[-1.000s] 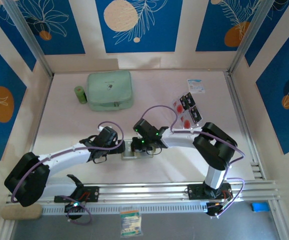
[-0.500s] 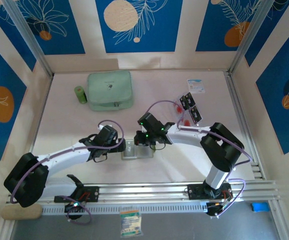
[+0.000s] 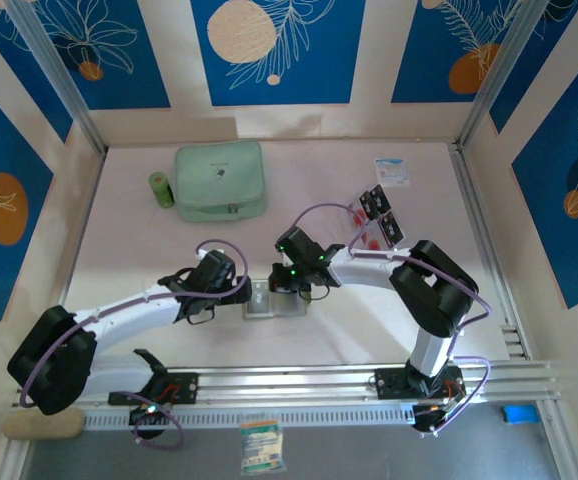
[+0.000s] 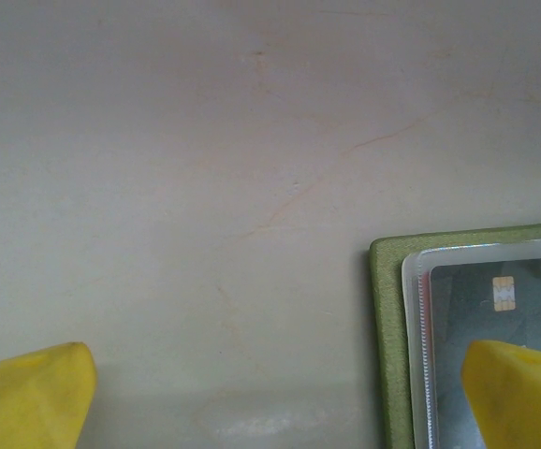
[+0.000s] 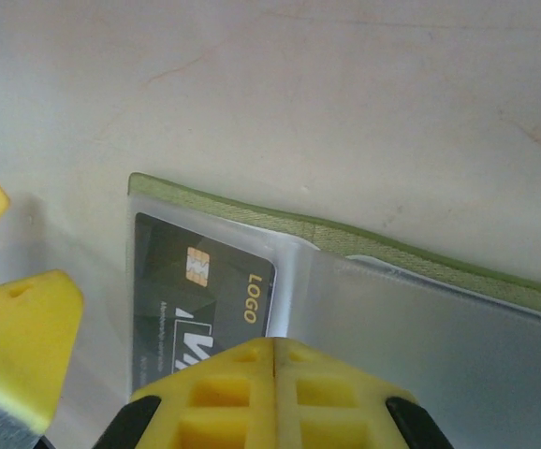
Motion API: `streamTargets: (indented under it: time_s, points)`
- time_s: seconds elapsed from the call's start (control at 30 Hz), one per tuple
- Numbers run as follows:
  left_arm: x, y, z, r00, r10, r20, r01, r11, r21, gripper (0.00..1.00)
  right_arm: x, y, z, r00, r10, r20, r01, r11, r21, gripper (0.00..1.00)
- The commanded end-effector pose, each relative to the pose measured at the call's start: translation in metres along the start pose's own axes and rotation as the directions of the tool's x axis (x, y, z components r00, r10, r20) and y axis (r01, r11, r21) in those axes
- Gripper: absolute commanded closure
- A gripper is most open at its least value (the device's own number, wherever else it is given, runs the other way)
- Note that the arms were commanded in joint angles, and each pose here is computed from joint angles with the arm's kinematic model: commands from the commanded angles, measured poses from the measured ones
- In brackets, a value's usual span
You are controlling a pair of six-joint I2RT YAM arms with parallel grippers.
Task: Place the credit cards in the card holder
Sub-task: Adjust the credit card in the card slot.
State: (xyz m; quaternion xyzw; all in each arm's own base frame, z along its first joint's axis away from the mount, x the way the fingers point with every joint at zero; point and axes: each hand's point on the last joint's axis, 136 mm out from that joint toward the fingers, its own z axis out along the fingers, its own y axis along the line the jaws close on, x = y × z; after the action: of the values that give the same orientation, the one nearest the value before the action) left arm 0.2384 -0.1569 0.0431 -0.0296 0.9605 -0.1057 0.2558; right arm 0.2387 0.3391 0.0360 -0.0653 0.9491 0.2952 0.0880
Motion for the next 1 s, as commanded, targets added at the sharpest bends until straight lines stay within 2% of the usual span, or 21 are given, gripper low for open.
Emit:
streamTargets:
  time_s: [0.0, 0.97]
  points:
    - [-0.002, -0.003, -0.006, 1.000, 0.022, -0.002, -0.022, 1.000, 0.010, 0.00, 0.000, 0.010, 0.003, 1.000, -0.019, -0.016, 0.018, 0.999, -0.027, 1.00]
    - [0.000, -0.002, -0.005, 1.000, 0.017, -0.004, -0.016, 1.000, 0.010, 0.00, 0.004, 0.018, 0.017, 0.999, -0.014, -0.051, 0.011, 0.999, -0.047, 1.00]
